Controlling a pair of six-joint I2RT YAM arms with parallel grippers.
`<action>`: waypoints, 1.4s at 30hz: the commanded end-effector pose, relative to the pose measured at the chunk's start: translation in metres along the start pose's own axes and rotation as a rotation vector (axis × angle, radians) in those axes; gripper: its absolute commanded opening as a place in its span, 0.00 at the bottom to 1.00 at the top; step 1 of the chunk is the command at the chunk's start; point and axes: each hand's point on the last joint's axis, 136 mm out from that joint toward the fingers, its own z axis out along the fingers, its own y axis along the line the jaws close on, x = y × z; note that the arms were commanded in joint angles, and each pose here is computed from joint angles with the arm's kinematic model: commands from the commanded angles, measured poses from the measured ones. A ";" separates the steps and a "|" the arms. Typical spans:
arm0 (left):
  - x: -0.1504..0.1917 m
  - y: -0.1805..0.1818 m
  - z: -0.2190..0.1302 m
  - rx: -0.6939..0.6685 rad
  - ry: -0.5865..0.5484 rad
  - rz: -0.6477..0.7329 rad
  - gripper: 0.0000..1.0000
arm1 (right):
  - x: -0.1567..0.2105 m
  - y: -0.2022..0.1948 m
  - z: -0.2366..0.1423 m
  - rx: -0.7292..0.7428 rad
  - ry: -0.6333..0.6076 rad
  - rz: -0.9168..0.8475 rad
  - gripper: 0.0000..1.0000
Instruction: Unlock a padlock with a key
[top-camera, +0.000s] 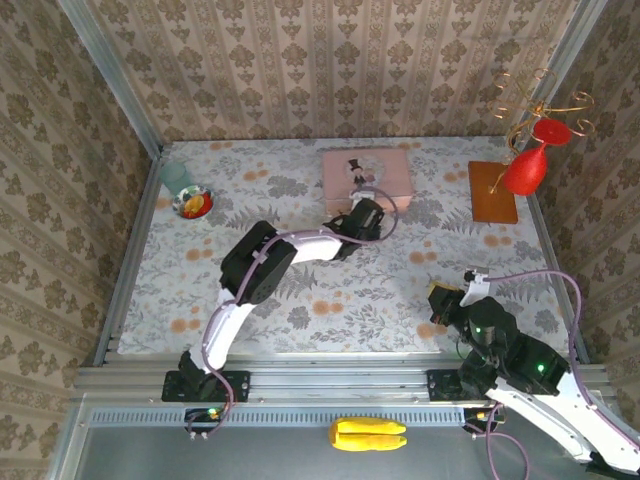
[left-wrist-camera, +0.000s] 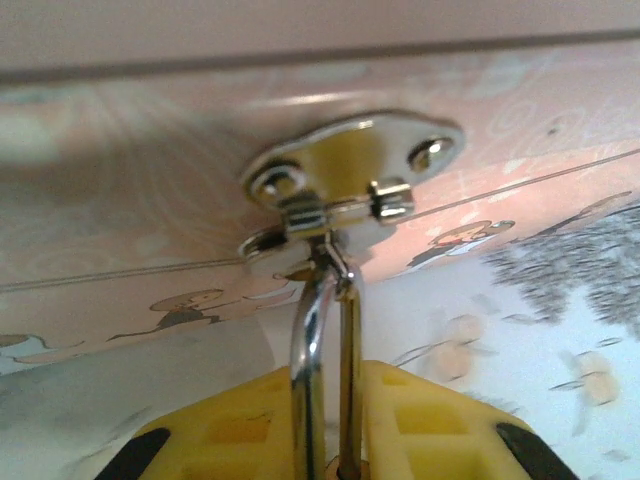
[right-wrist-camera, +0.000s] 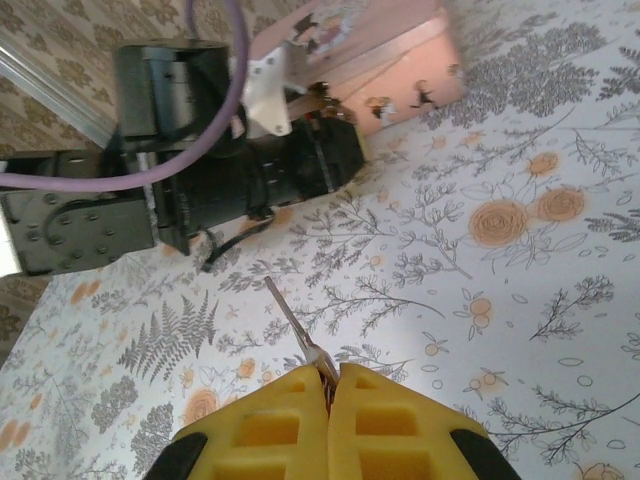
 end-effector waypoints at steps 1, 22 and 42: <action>-0.022 0.052 -0.023 -0.152 -0.103 -0.035 0.00 | 0.002 0.010 0.007 -0.030 0.023 0.045 0.00; 0.038 0.113 -0.128 -0.200 -0.106 -0.025 0.00 | 0.019 0.022 0.039 -0.011 0.089 0.106 0.00; 0.063 0.056 -0.126 -0.013 -0.031 -0.003 0.17 | 0.011 0.024 0.041 0.000 0.065 0.115 0.00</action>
